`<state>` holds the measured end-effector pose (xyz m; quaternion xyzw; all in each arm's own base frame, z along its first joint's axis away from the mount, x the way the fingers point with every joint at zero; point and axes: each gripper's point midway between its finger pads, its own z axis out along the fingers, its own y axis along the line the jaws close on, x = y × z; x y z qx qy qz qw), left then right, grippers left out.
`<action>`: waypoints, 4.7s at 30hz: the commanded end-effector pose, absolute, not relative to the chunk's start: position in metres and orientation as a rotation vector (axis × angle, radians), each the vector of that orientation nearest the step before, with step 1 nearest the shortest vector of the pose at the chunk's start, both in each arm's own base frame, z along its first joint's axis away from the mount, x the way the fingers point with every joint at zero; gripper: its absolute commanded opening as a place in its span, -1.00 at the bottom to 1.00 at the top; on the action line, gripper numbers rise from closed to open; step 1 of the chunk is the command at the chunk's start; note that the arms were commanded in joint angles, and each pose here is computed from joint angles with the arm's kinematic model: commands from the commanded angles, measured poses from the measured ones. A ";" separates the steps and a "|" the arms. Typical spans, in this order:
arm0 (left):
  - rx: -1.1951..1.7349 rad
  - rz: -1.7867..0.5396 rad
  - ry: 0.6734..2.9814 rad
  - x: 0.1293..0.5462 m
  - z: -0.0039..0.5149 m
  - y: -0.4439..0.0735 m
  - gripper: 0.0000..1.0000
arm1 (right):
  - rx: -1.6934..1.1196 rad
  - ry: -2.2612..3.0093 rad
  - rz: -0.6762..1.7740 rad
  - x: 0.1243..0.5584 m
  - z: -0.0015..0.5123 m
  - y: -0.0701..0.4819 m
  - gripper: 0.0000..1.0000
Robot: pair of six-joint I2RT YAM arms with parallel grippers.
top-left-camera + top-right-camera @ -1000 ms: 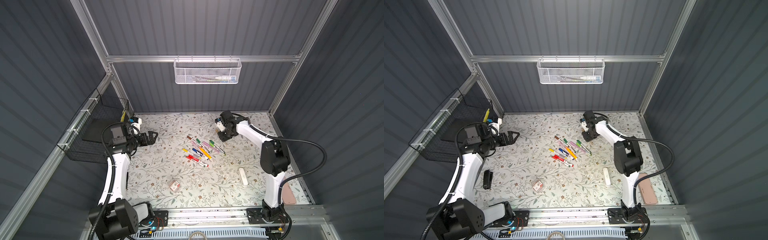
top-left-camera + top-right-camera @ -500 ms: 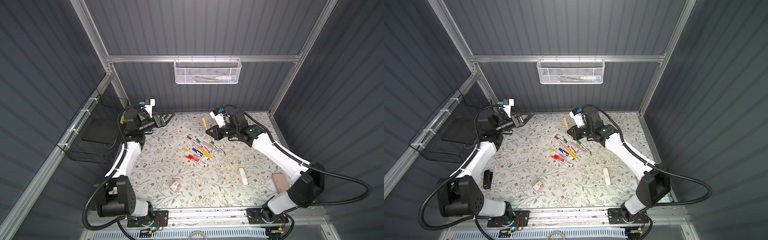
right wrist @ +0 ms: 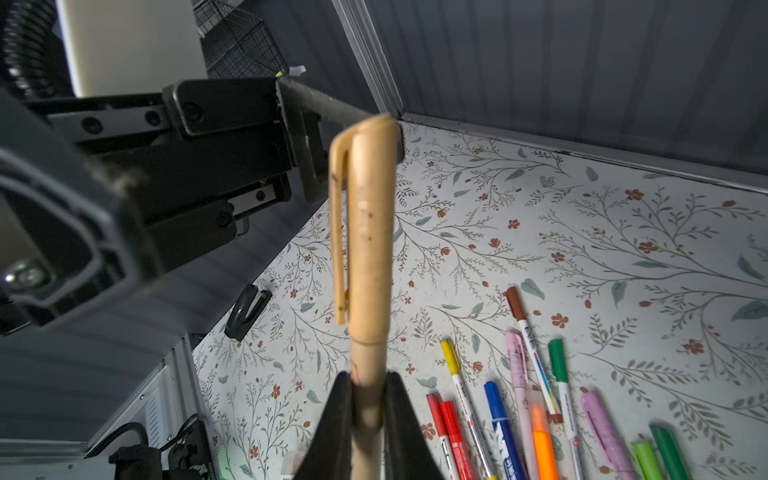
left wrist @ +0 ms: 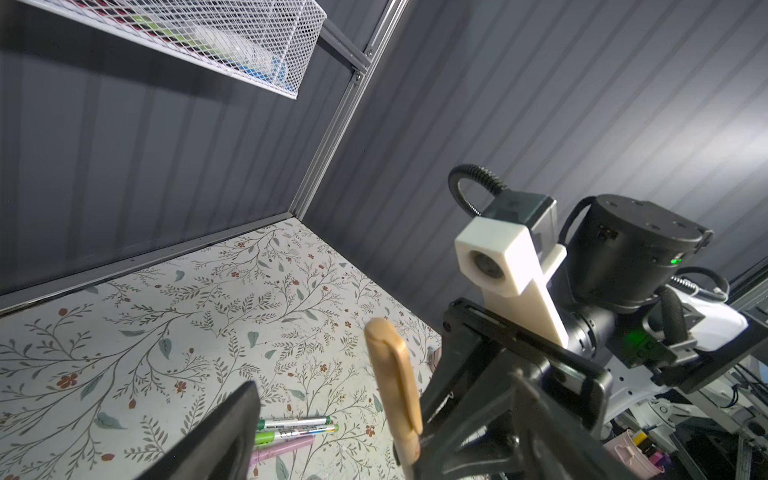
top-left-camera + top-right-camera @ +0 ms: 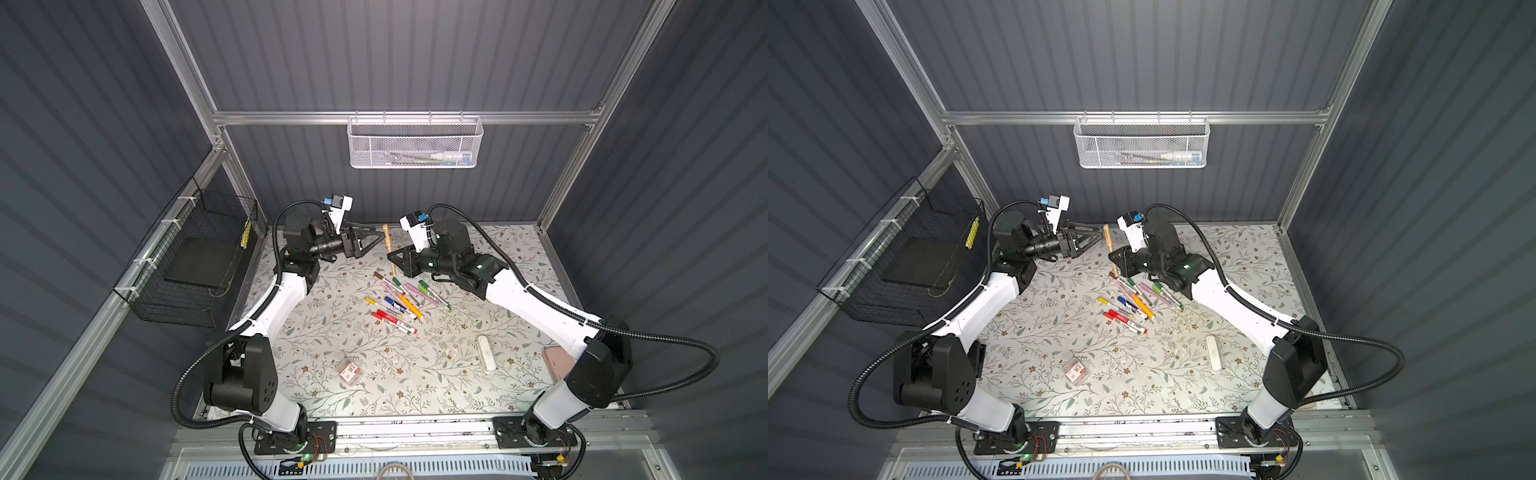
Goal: Open the pen caps
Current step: 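Bring the tan pen cap between the left gripper fingers and close them, then pull the right gripper away from the left gripper, drawing the pen out of its cap, then lower the tan cap with the left gripper while the right lowers the pen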
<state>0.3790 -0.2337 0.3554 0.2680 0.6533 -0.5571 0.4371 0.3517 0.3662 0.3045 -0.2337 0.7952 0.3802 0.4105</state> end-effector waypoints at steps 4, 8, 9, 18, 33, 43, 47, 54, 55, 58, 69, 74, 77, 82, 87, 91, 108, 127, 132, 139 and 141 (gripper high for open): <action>0.698 -1.352 1.648 0.380 0.343 -0.238 0.76 | -0.581 1.934 0.960 0.360 0.326 0.377 -0.96; 0.677 -1.347 1.662 0.382 0.343 -0.238 0.54 | -0.593 1.951 0.930 0.363 0.322 0.381 -0.96; 0.677 -1.345 1.659 0.382 0.345 -0.238 0.48 | -0.588 1.957 0.913 0.365 0.321 0.381 -0.96; 0.576 -1.329 1.689 0.395 0.351 -0.234 0.35 | -0.543 1.998 0.576 0.378 0.310 0.377 -0.96; 0.563 -1.312 1.694 0.401 0.354 -0.236 0.03 | -0.565 1.985 0.518 0.379 0.310 0.395 -0.96; 0.568 -1.313 1.693 0.401 0.355 -0.238 -0.37 | -0.583 1.992 0.505 0.381 0.307 0.397 -0.96; 0.569 -1.314 1.699 0.402 0.354 -0.239 -0.65 | -0.591 1.994 0.501 0.381 0.306 0.398 -0.95; 0.557 -1.326 1.696 0.402 0.356 -0.239 -0.88 | -0.624 1.976 0.531 0.378 0.307 0.403 -0.51; 0.557 -1.334 1.689 0.401 0.358 -0.239 -0.89 | -0.618 1.973 0.534 0.378 0.308 0.403 -0.34; 0.555 -1.350 1.679 0.399 0.361 -0.239 -0.89 | -0.612 1.977 0.546 0.381 0.308 0.402 -0.18; 0.546 -1.392 1.663 0.397 0.365 -0.241 -0.94 | -0.598 1.987 0.592 0.388 0.301 0.403 -0.43; 0.538 -1.404 1.660 0.397 0.365 -0.241 -1.00 | -0.603 1.999 0.586 0.390 0.297 0.404 -0.78; 0.539 -1.402 1.654 0.398 0.369 -0.241 -1.00 | -0.614 2.001 0.575 0.390 0.294 0.403 -1.00; 0.546 -1.297 1.683 0.409 0.379 -0.230 -1.00 | -0.605 2.089 0.552 0.379 0.237 0.392 -1.00; 0.532 -1.234 1.693 0.420 0.388 -0.219 -1.00 | -0.572 2.176 0.602 0.356 0.185 0.380 -1.00; 0.525 -1.232 1.695 0.421 0.381 -0.218 -1.00 | -0.617 2.125 0.566 0.357 0.205 0.382 -1.00; 0.603 -1.048 1.501 0.442 0.454 -0.184 -1.00 | -0.652 2.230 0.608 0.331 0.161 0.386 -1.00; 0.316 -0.982 1.781 0.447 0.388 -0.140 -1.00 | -0.643 2.242 0.512 0.348 0.181 0.341 -1.00; 0.210 -0.852 2.087 0.431 0.296 -0.122 -1.00 | -0.624 2.335 0.415 0.359 0.179 0.283 -1.00; 0.127 -0.743 2.400 0.422 0.175 -0.106 -1.00 | -0.444 2.488 0.332 0.375 0.162 0.191 -1.00; 0.105 -0.689 2.471 0.425 0.148 -0.098 -1.00 | -0.386 2.512 0.297 0.379 0.156 0.168 -1.00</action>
